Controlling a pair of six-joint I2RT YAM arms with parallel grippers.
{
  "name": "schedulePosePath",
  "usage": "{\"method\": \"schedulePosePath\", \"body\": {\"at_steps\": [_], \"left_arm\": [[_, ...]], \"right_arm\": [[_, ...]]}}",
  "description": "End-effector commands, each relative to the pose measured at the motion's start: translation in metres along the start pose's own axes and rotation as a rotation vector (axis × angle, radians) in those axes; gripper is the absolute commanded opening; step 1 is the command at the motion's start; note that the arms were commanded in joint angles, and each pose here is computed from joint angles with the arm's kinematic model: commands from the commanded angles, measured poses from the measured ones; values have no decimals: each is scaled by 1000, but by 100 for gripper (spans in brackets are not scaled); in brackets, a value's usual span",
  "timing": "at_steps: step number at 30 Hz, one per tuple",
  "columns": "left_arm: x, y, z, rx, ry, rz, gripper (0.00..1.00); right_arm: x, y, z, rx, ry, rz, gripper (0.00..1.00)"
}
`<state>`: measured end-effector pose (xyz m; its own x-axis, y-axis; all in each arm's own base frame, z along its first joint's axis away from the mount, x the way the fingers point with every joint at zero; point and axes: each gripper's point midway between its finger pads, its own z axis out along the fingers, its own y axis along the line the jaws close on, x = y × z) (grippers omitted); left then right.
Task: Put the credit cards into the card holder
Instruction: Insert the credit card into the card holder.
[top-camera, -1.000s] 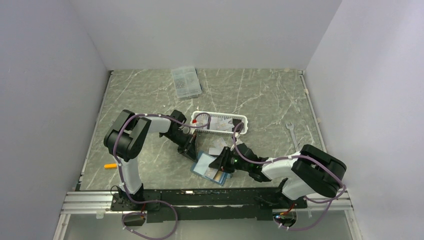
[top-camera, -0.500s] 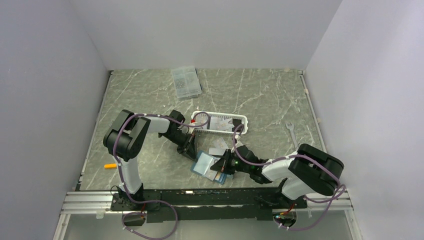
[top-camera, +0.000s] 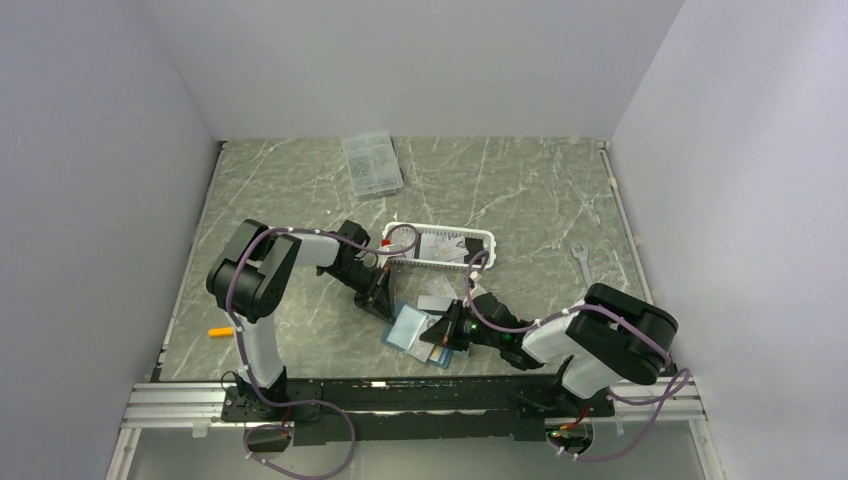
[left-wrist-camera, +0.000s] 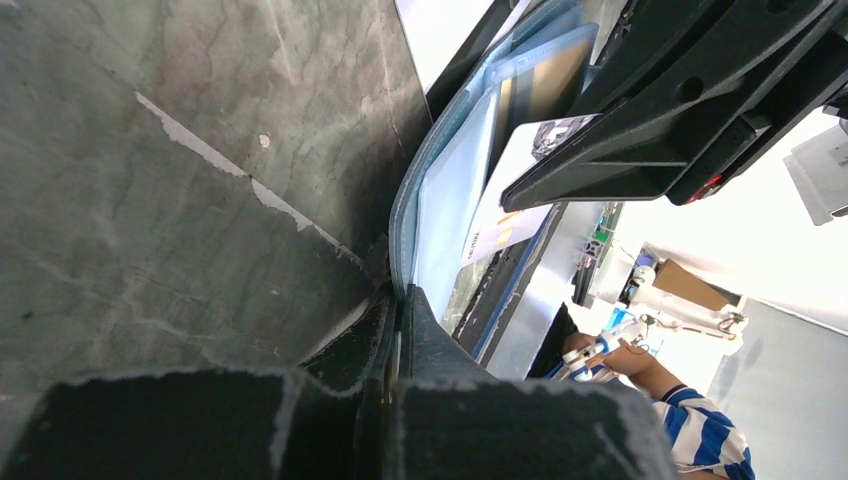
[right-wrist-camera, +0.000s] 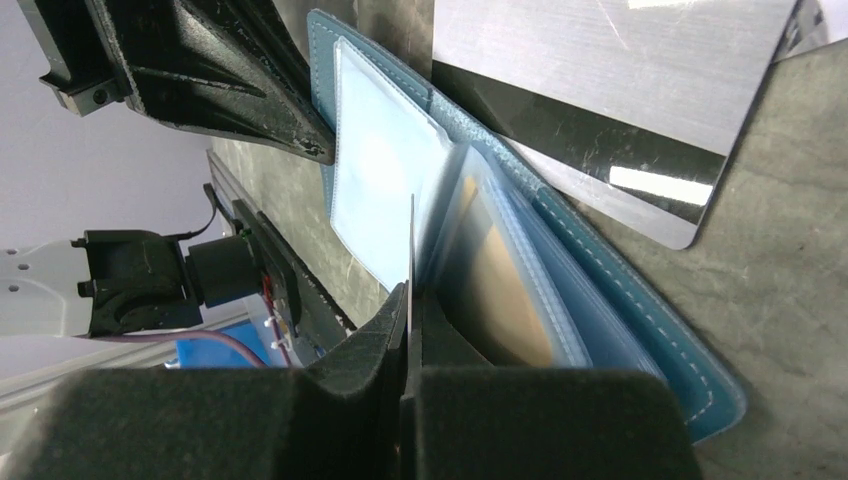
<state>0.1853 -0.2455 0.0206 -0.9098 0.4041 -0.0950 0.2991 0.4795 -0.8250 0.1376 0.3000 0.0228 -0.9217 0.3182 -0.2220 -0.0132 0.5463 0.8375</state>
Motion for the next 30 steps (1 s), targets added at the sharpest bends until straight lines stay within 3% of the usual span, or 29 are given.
{"method": "schedulePosePath", "body": {"at_steps": [1, 7, 16, 30], "left_arm": [[-3, -3, -1, 29, -12, 20, 0], [-3, -4, -2, 27, -13, 25, 0], [-3, -5, -2, 35, -12, 27, 0], [-3, -7, -2, 38, -15, 29, 0]], "right_arm": [[-1, -13, 2, 16, 5, 4, 0], [-3, -19, 8, 21, 33, 48, 1], [-3, -36, -4, 165, 46, 61, 35], [-3, -28, -23, 144, 33, 67, 38]]}}
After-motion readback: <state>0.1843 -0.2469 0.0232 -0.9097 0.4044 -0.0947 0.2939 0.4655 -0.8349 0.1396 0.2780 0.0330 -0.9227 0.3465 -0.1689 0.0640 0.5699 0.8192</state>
